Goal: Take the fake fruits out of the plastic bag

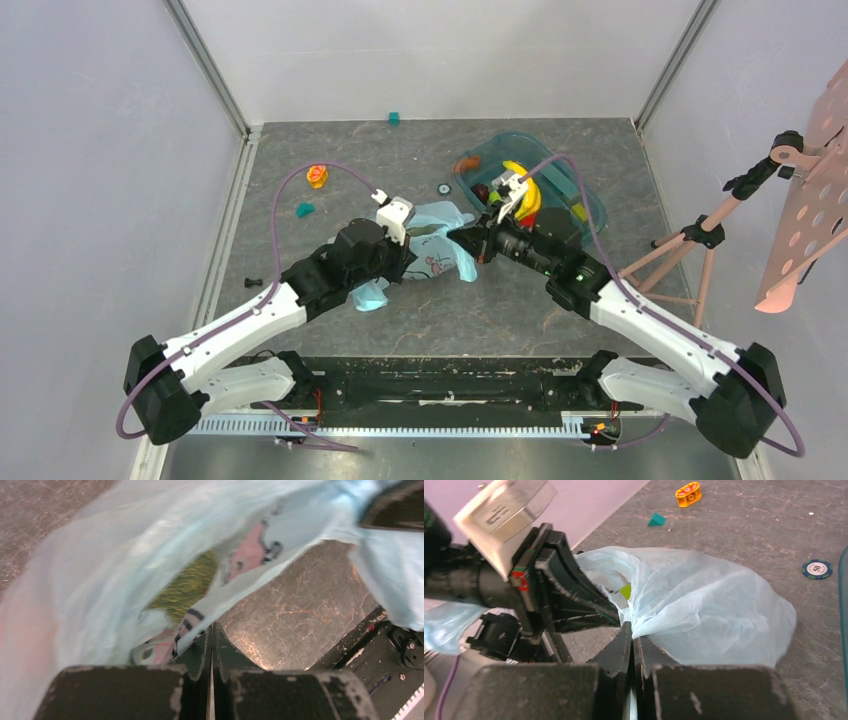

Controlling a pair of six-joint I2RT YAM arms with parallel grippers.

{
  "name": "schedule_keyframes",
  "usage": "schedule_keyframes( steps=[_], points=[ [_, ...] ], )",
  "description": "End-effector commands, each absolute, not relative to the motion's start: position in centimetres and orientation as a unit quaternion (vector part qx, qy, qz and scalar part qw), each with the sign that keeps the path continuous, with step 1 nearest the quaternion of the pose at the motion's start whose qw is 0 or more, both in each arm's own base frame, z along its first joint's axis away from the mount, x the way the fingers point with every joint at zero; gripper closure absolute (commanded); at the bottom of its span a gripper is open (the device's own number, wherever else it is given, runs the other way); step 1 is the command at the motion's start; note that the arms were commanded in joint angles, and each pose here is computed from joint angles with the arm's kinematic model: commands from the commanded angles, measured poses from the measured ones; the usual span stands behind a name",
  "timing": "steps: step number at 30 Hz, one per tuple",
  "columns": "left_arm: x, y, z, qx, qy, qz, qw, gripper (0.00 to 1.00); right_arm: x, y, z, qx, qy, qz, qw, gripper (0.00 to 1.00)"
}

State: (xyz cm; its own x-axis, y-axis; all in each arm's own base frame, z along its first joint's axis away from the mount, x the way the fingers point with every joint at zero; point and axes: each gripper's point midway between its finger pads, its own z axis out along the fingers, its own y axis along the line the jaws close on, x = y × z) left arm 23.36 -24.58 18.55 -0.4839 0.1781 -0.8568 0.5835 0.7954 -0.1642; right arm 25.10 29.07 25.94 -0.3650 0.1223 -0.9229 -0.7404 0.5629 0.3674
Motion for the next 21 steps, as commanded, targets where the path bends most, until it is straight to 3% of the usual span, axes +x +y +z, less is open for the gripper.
schedule_keyframes(
  steps=[1,16,21],
  points=[
    [24.0,-24.8,21.4,0.198,0.81,-0.243,0.497,0.98,22.7,28.2,26.4,-0.212,0.708,0.441,0.51,1.0],
    [20.8,-27.7,27.1,0.239,0.746,-0.37,0.499,0.98,20.1,25.7,23.7,-0.194,0.726,0.432,0.499,1.0],
    [20.7,-27.6,27.5,0.244,0.741,-0.371,0.504,0.98,20.2,25.7,23.7,-0.193,0.725,0.433,0.499,1.0]
  ],
)
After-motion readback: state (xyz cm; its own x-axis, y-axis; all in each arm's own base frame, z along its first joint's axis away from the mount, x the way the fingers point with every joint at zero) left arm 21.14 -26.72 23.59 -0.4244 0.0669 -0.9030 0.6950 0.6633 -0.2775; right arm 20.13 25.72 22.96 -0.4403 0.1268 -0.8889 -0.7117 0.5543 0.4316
